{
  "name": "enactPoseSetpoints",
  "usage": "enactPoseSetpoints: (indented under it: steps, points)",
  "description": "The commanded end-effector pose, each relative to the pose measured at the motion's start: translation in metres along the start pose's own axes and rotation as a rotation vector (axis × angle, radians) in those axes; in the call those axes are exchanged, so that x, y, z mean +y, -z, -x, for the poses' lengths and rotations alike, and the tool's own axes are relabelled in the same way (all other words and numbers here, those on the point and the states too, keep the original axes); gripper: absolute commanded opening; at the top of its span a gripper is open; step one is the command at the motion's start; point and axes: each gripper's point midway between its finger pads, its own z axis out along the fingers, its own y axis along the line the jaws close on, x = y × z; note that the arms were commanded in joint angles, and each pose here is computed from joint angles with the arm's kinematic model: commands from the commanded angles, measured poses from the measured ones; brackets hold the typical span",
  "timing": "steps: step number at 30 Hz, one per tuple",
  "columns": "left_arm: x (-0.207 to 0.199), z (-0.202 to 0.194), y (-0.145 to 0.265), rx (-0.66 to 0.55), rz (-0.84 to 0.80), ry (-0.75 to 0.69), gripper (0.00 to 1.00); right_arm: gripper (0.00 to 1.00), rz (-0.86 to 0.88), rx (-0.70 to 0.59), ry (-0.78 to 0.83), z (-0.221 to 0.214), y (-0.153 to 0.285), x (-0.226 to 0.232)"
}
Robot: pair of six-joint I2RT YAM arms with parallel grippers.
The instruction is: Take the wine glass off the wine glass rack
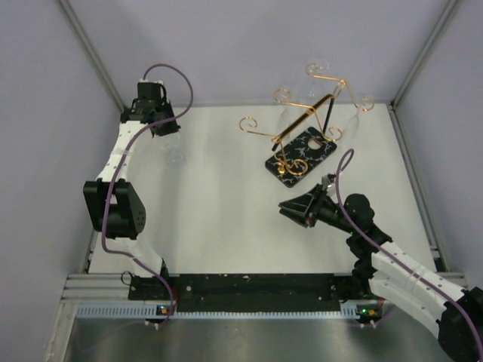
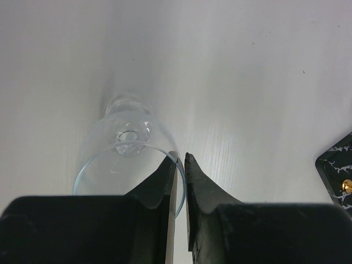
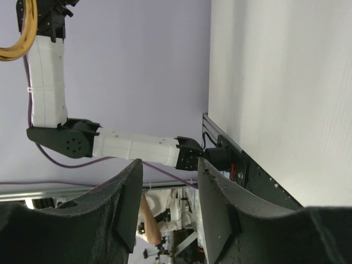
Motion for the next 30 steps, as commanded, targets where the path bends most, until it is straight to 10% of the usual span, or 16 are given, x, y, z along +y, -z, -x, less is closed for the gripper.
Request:
enactPoseSetpoints:
  steps: [1,9,18,30]
  points:
    - [-0.007,0.024,0.002,-0.097,-0.035,0.001,0.0,0.45,0.016,-0.014,0.04,0.004,0.001,0.01]
    - [-0.005,0.016,-0.004,-0.067,-0.028,0.011,0.02,0.45,0.019,-0.018,0.045,0.005,0.002,0.012]
    - [0.0,0.011,-0.004,-0.058,-0.01,0.002,0.39,0.46,0.014,-0.022,0.043,0.005,0.003,0.011]
    - [0.015,0.034,0.024,-0.112,0.097,-0.032,0.5,0.48,0.01,-0.025,0.069,0.007,0.001,0.02]
